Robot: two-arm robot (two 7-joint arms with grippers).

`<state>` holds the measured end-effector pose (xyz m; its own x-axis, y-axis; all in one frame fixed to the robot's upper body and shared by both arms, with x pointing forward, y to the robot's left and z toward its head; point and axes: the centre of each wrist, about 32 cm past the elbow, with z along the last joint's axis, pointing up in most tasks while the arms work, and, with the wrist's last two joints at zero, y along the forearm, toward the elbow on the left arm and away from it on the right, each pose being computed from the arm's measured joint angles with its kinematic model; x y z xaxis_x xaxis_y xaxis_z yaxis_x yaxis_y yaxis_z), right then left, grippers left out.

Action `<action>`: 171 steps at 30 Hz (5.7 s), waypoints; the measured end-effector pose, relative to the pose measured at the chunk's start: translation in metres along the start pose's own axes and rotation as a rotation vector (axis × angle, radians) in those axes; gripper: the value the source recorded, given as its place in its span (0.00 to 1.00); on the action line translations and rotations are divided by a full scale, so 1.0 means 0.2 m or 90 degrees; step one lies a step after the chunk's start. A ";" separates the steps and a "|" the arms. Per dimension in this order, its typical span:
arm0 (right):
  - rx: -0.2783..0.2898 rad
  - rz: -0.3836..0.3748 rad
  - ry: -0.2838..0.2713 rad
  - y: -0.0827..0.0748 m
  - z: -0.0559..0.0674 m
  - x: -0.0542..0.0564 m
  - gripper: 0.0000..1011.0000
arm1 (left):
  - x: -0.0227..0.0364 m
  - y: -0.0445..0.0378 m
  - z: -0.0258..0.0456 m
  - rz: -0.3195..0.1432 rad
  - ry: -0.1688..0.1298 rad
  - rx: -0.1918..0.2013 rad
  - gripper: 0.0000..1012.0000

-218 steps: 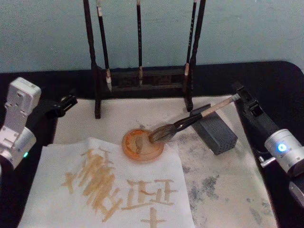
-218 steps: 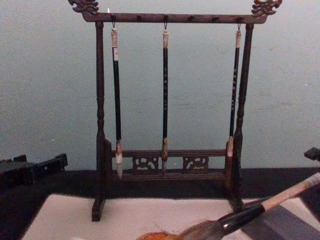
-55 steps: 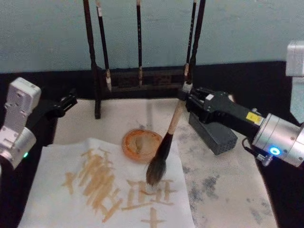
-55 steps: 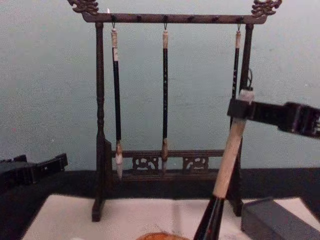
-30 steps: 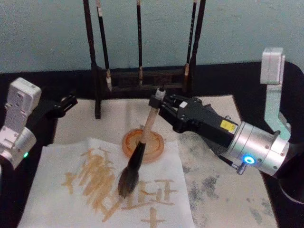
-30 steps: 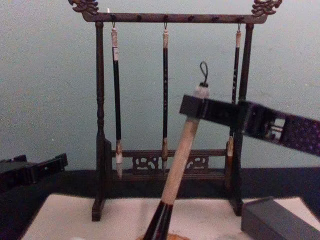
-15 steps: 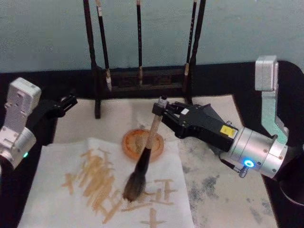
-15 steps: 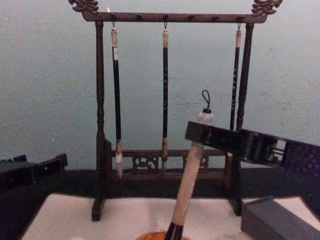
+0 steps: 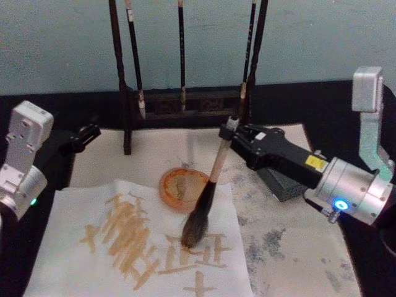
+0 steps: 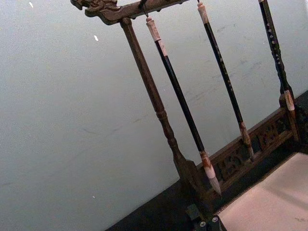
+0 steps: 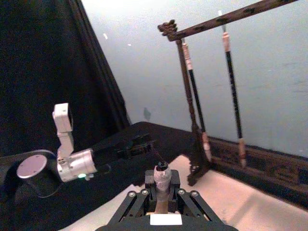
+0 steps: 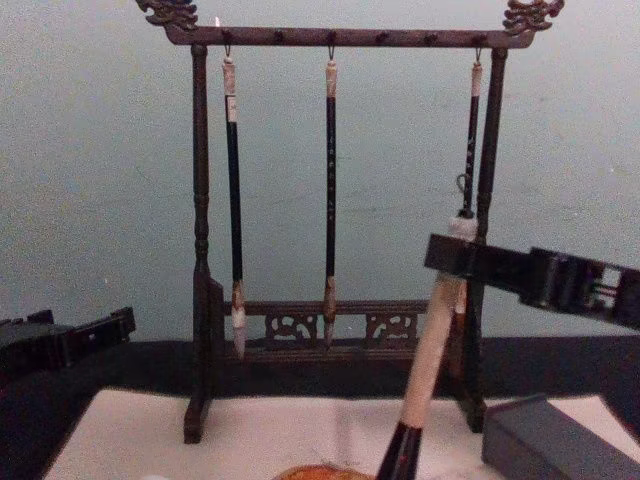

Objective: Pick up the brush from the inkstone, write on the paper, then place the brush back to its original position.

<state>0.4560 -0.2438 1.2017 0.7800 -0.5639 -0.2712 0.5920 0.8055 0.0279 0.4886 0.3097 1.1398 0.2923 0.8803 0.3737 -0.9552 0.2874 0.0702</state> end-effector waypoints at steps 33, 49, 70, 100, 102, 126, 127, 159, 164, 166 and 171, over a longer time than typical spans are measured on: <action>0.018 0.068 0.024 0.11 0.01 -0.16 0.17 | 0.000 0.000 0.000 0.000 0.000 0.000 0.99; -0.007 0.026 0.026 0.04 -0.06 -0.09 0.17 | 0.000 0.000 0.000 0.000 0.000 0.000 0.99; 0.008 -0.020 0.019 -0.05 -0.01 0.00 0.17 | 0.000 0.000 0.000 0.000 0.000 0.000 0.99; 0.176 -0.134 0.232 -0.07 0.15 0.05 0.17 | 0.000 0.000 0.000 0.000 0.000 0.000 0.99; 0.182 -0.141 0.252 -0.08 0.15 0.06 0.17 | 0.000 0.000 0.000 0.000 0.000 0.000 0.99; 0.234 -0.250 0.552 -0.12 -0.15 0.27 0.17 | 0.000 0.000 0.000 0.000 0.000 0.000 0.99; 0.233 -0.253 0.554 -0.12 -0.16 0.27 0.17 | 0.000 0.000 0.000 0.000 0.000 0.000 0.99; 0.185 -0.305 0.571 -0.11 -0.28 0.44 0.17 | 0.000 0.000 0.000 0.000 0.000 0.000 0.99; 0.190 -0.304 0.573 -0.09 -0.27 0.44 0.17 | 0.000 0.000 0.000 0.000 0.000 0.000 0.99; 0.191 -0.304 0.573 -0.08 -0.27 0.45 0.17 | 0.000 0.000 0.000 0.000 0.000 0.000 0.99; 0.194 -0.306 0.576 -0.07 -0.28 0.45 0.17 | 0.000 0.000 0.000 0.000 0.000 0.000 0.99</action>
<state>0.5068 -0.2954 1.1238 0.0857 -0.3646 -0.9272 0.9208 0.3843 -0.0660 0.4886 0.3097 1.1398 0.2922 0.8803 0.3737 -0.9553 0.2873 0.0702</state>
